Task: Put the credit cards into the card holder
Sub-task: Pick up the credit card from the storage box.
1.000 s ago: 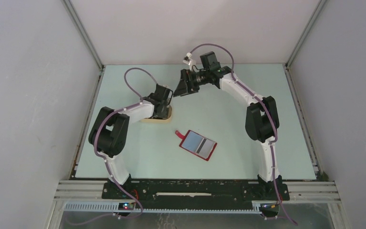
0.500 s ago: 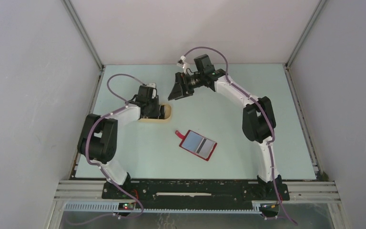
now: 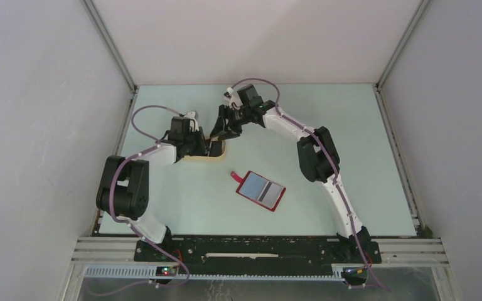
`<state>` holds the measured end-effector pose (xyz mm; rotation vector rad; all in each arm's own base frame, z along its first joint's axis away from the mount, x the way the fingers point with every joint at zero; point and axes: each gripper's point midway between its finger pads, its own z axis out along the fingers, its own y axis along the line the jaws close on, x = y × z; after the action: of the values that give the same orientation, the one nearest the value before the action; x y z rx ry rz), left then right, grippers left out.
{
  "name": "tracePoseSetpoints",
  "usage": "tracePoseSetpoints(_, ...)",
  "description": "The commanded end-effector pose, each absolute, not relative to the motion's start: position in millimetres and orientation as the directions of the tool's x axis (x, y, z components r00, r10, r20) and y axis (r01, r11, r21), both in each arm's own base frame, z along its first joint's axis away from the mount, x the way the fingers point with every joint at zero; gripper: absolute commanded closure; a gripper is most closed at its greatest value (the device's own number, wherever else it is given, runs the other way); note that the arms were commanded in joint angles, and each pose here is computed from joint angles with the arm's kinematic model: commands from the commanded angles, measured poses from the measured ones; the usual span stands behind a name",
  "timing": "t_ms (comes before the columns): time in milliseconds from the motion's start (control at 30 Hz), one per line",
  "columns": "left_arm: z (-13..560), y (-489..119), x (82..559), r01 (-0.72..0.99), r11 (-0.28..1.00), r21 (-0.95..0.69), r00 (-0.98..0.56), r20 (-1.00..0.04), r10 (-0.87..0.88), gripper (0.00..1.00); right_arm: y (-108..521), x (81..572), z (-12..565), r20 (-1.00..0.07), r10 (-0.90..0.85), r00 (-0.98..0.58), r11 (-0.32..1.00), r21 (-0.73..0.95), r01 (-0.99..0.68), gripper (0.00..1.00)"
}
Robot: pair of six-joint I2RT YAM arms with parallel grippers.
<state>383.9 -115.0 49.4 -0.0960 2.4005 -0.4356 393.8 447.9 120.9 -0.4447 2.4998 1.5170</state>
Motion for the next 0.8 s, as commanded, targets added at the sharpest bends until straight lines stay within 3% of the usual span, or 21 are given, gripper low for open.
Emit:
tracePoseSetpoints(0, 59, -118, 381, 0.065, 0.917, -0.393, -0.747, -0.629, -0.216, 0.68, 470, 417, 141, -0.348, -0.054, -0.936, 0.461, 0.823, -0.332, 0.39)
tracePoseSetpoints(200, 58, -115, 381, 0.063, 0.91, -0.41, -0.74, -0.631, -0.233, 0.69, 474, 430, 121, -0.354, 0.027, -0.935, 0.601, 0.753, -0.268, 0.37)
tracePoseSetpoints(667, 100, -110, 375, 0.115, 0.907, -0.405, -0.652, -0.72, -0.239, 0.62, 474, 409, 109, -0.29, 0.097, -0.952, 0.709, 0.692, -0.139, 0.34)
tracePoseSetpoints(767, 108, -98, 370, 0.085, 0.926, -0.368, -0.619, -0.748, -0.241, 0.65, 475, 409, 101, -0.296, 0.106, -0.949, 0.725, 0.676, -0.13, 0.33)
